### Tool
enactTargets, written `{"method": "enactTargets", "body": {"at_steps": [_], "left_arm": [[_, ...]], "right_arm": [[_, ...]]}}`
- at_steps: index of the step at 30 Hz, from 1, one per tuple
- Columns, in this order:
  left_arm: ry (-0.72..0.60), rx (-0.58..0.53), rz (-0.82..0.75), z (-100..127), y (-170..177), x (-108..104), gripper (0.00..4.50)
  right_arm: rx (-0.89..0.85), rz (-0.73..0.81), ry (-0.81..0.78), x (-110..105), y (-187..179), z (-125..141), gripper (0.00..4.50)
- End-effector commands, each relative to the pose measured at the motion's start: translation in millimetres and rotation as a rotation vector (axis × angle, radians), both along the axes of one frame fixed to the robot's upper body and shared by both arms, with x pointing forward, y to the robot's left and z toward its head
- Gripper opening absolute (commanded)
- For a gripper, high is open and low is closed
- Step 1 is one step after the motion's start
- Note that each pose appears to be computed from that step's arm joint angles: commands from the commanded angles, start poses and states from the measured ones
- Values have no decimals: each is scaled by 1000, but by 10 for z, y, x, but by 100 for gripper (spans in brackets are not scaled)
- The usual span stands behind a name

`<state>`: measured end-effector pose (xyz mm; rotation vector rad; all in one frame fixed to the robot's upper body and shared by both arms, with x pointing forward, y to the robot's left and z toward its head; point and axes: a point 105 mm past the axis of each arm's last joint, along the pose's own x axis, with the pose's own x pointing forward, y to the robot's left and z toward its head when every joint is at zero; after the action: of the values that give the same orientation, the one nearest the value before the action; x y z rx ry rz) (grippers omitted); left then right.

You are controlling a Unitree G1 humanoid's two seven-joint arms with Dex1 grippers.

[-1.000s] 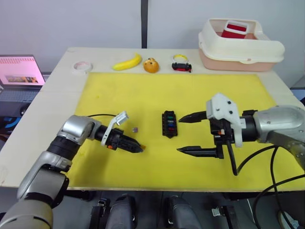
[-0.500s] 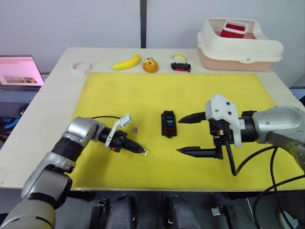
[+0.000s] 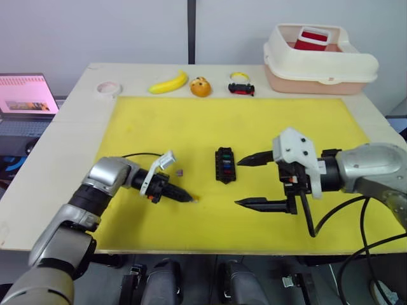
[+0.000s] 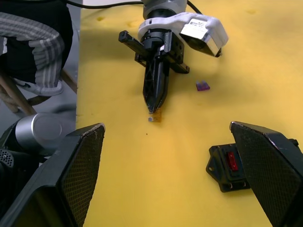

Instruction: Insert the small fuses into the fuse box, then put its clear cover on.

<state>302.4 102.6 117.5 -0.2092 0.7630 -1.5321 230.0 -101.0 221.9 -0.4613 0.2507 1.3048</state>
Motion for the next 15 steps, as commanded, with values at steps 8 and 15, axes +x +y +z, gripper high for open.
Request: {"method": "enactTargets", "body": {"at_steps": [8, 15], "left_arm": [[-465, -183, -108, 907, -73, 63, 5], [-617, -209, -136, 1144, -176, 127, 5]], "right_arm": [[221, -101, 65, 308, 187, 414, 450], [248, -88, 126, 401, 327, 617, 450]]}}
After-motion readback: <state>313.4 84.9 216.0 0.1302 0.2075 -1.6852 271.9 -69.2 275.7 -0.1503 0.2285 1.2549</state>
